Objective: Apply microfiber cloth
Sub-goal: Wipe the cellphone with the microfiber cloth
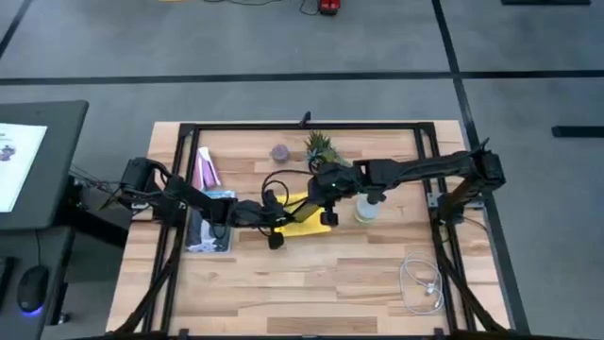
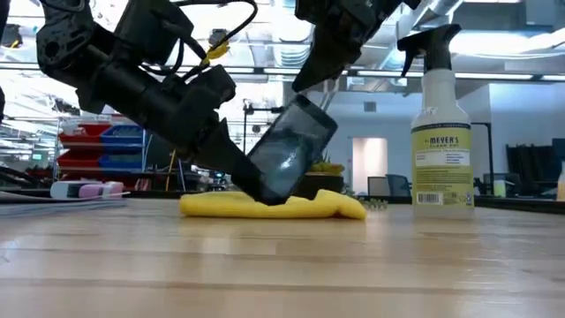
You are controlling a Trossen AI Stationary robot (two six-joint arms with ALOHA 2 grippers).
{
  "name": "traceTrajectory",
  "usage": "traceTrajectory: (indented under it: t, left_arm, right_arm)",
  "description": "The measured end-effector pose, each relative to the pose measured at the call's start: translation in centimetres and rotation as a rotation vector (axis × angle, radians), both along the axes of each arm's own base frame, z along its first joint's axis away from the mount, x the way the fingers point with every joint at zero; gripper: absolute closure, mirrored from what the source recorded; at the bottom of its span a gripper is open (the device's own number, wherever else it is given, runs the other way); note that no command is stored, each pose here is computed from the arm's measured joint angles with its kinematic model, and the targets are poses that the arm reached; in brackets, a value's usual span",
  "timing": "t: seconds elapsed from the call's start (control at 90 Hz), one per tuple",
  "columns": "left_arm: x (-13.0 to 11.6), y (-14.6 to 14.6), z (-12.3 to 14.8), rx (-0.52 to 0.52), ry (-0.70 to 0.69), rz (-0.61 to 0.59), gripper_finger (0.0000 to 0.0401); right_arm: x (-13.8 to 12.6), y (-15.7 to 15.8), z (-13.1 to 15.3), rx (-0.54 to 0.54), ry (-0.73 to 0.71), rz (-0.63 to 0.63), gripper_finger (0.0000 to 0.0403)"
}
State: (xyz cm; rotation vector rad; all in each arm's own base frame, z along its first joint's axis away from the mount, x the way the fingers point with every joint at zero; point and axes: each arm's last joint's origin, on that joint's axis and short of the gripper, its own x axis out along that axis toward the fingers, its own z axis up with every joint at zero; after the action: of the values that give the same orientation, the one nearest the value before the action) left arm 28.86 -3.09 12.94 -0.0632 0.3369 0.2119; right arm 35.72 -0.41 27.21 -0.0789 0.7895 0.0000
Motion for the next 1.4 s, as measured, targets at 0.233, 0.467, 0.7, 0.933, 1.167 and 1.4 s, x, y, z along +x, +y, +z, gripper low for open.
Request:
traceTrajectory:
  t: [0.233,0.467,0.7,0.933,1.167,1.4]
  left_arm:
    - [0.0,0.0,0.0,0.009,0.009,-0.002,0.0389]
    - [-0.2,0.0,-0.4,0.015,0.054,-0.002,0.0392]
    - [-0.2,0.0,-0.5,0.012,0.061,0.001,0.0392]
    - [-0.2,0.0,-0.5,0.014,0.058,0.0,0.0392]
    - [-0.2,0.0,-0.5,0.013,0.058,0.0,0.0392]
    - [-0.2,0.0,-0.5,0.003,0.056,0.002,0.0383]
  right_arm:
    - [-0.3,0.0,-0.2,0.016,0.034,-0.022,0.0299]
    - [-0.9,0.0,-0.6,0.0,0.113,-0.003,0.0233]
    - [-1.1,0.2,-1.0,0.043,0.149,0.038,0.0171]
    - [-0.5,0.1,-1.3,0.044,0.125,0.037,0.0208]
    - [0.2,0.0,-2.6,0.049,0.15,0.036,0.0311]
    - [0.8,0.0,-4.1,0.041,0.201,0.078,0.0384]
